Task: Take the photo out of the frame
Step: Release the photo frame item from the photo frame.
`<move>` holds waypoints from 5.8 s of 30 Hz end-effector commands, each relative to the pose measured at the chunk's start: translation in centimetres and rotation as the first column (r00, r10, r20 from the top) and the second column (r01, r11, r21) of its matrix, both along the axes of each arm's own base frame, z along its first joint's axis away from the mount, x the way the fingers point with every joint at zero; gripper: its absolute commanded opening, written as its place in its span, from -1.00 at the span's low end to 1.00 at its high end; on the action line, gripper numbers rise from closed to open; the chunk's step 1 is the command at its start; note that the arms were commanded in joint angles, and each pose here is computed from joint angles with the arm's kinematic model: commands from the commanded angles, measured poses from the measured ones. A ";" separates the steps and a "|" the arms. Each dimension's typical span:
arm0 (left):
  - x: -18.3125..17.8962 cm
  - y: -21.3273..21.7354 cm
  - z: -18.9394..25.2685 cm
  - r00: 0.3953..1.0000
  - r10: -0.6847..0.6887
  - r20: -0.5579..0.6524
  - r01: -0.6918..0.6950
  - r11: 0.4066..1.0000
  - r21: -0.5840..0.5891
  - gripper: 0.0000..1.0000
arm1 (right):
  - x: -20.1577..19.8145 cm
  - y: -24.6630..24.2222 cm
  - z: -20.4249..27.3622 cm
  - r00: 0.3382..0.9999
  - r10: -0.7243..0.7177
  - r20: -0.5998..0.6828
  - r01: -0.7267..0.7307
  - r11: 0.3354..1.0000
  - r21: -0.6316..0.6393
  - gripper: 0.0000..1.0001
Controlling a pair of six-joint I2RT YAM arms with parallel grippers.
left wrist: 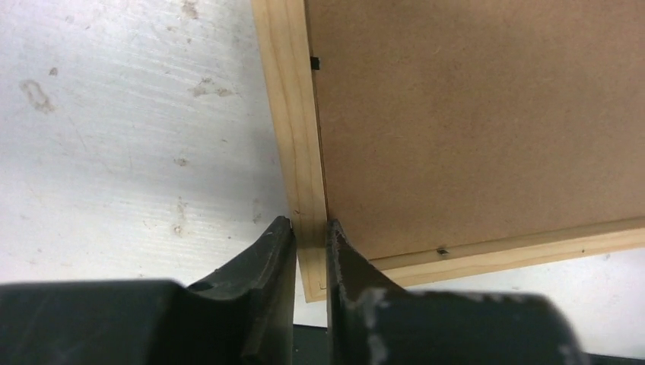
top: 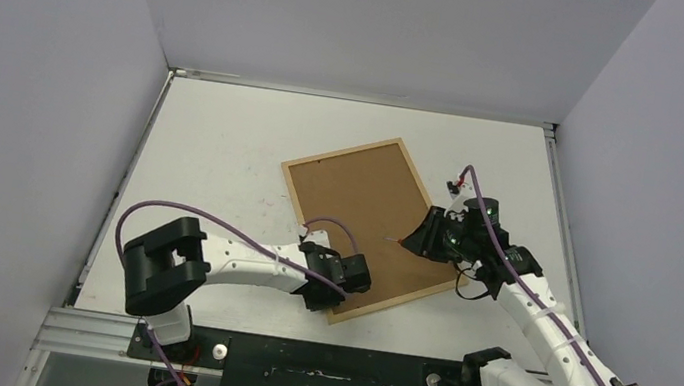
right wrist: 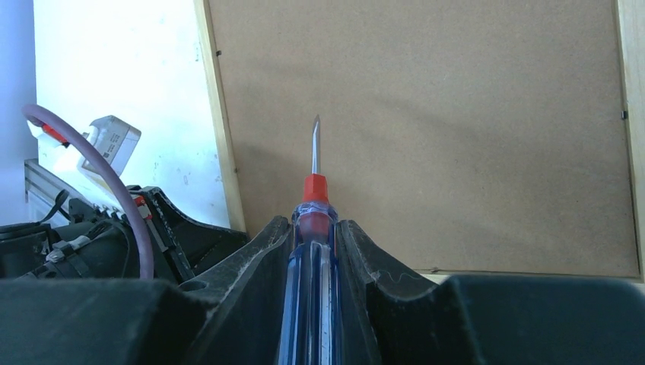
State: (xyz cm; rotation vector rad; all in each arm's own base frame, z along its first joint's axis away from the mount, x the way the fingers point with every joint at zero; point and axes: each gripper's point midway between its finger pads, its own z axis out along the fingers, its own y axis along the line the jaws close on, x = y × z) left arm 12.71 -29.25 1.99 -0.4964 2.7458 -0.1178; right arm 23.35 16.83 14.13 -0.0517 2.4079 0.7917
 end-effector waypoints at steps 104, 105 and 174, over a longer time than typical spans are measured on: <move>-3.3 14.1 -4.4 0.959 -0.146 0.244 0.164 0.985 -0.056 -1.00 | -5.2 24.0 -1.0 0.829 0.554 0.071 -0.548 0.832 -0.086 -1.00; -3.3 14.1 -4.4 0.959 -0.144 0.245 0.163 0.985 -0.055 -1.00 | -5.3 24.3 -0.8 0.831 0.551 0.076 -0.544 0.834 -0.089 -1.00; -2.4 10.4 -1.1 0.831 -0.374 0.413 0.447 0.889 -0.095 -1.00 | 3.5 12.4 1.4 0.979 0.192 0.070 -0.202 0.963 0.176 -1.00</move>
